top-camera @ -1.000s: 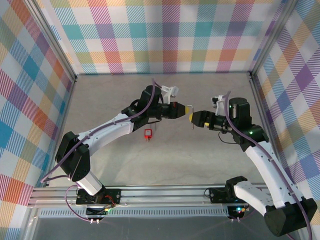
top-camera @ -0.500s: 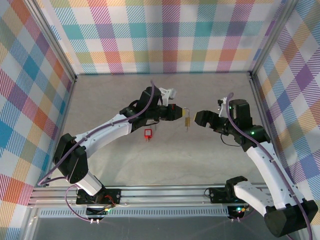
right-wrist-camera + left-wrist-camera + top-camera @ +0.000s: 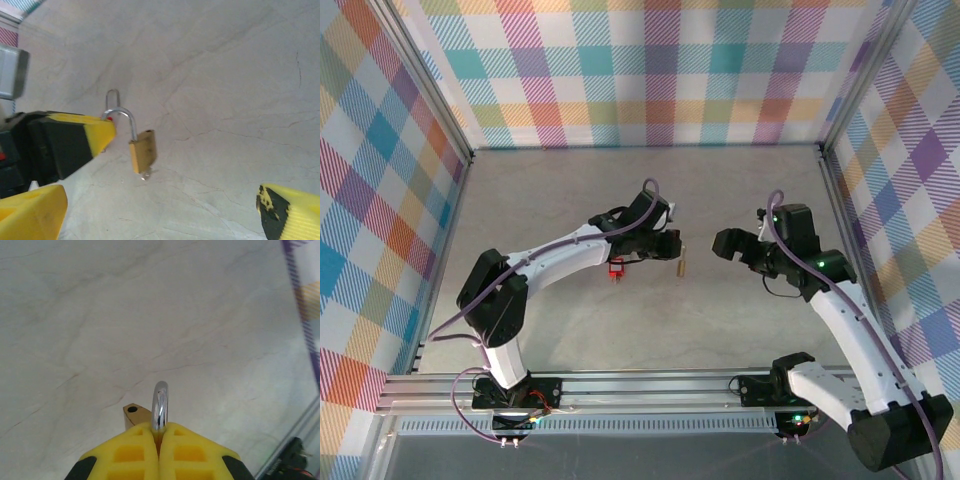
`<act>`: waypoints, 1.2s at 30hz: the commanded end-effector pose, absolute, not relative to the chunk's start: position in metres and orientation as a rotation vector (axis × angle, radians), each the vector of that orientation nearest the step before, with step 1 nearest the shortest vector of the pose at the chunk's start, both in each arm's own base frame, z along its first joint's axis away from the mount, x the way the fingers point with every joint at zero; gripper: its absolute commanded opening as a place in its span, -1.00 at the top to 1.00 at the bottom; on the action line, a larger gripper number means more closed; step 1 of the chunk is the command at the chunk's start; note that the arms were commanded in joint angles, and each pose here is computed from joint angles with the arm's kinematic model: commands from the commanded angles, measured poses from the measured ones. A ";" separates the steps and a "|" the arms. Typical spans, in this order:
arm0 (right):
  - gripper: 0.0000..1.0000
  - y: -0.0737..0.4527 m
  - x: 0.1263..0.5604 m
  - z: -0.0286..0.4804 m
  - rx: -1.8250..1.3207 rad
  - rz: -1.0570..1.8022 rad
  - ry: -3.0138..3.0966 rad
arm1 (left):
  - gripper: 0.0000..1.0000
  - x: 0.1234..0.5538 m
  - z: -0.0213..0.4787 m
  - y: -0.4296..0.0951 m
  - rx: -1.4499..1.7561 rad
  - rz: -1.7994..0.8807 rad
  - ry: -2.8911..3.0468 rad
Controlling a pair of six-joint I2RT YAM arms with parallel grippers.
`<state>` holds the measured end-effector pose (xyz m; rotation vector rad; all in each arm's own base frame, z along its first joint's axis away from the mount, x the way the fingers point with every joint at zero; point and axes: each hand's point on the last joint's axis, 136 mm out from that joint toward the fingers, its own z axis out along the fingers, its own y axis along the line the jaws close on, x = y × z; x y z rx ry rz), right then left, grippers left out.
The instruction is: Unlock with the key
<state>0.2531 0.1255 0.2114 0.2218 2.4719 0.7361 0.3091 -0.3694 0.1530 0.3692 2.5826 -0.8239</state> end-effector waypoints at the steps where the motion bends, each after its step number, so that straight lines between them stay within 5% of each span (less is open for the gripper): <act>1: -0.89 0.137 0.250 0.191 0.204 0.812 2.537 | 1.00 0.317 0.169 -0.355 0.416 -0.608 2.572; 20: -0.86 0.141 0.243 0.172 0.216 0.859 2.570 | 1.00 0.332 0.128 -0.306 0.571 0.269 2.679; 36: -0.87 0.124 0.229 0.173 0.241 0.850 2.550 | 1.00 0.329 0.102 -0.333 0.632 0.439 2.647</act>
